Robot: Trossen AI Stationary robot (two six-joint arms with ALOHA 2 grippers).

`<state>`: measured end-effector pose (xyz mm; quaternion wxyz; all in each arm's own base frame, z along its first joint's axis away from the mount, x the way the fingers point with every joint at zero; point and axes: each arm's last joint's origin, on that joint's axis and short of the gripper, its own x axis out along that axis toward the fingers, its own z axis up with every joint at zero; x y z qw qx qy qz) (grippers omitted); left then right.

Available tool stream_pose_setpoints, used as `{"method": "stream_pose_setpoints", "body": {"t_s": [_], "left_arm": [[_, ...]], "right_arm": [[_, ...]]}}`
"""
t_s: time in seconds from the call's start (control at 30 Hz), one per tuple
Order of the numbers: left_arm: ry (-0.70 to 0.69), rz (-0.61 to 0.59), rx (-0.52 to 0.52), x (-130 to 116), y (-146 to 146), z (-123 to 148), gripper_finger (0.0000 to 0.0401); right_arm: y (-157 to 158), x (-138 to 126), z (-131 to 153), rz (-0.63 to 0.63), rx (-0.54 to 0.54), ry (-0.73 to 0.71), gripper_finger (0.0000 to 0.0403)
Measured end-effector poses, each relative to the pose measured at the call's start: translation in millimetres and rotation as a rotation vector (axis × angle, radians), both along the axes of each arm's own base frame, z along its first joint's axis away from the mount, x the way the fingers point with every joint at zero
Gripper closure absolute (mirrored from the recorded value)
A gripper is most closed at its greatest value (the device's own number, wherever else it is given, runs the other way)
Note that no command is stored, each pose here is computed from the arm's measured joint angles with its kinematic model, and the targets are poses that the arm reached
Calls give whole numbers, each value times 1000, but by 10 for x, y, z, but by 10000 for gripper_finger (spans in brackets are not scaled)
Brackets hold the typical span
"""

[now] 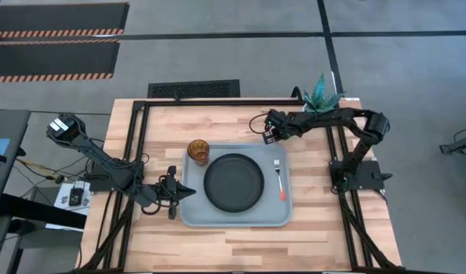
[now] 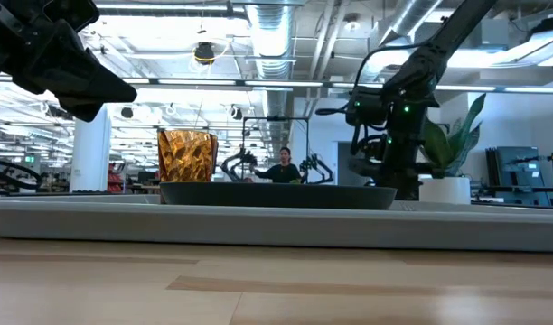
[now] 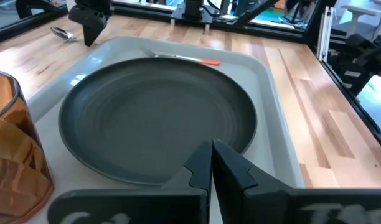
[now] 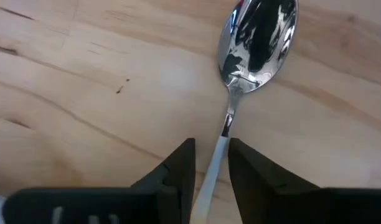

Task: Pick and place plate/cup/fork/spoon on tray
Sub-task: Put the orange spoon on the gray serving tray to the right of the black plate

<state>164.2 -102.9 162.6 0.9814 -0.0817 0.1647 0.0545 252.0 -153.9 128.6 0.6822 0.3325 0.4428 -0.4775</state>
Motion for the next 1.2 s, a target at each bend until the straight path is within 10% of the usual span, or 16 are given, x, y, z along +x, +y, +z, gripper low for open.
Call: {"method": "stream_pose_setpoints", "body": {"t_s": [0.3, 0.9, 1.2], "left_arm": [[5, 1, 1, -2, 1, -6, 401], [8, 10, 1, -4, 6, -10, 401], [12, 30, 53, 34, 69, -7, 401]], "right_arm": [[-24, -17, 16, -6, -7, -5, 392], [-130, 203, 585, 15, 36, 72, 400], [454, 307, 817, 43, 86, 14, 400]]}}
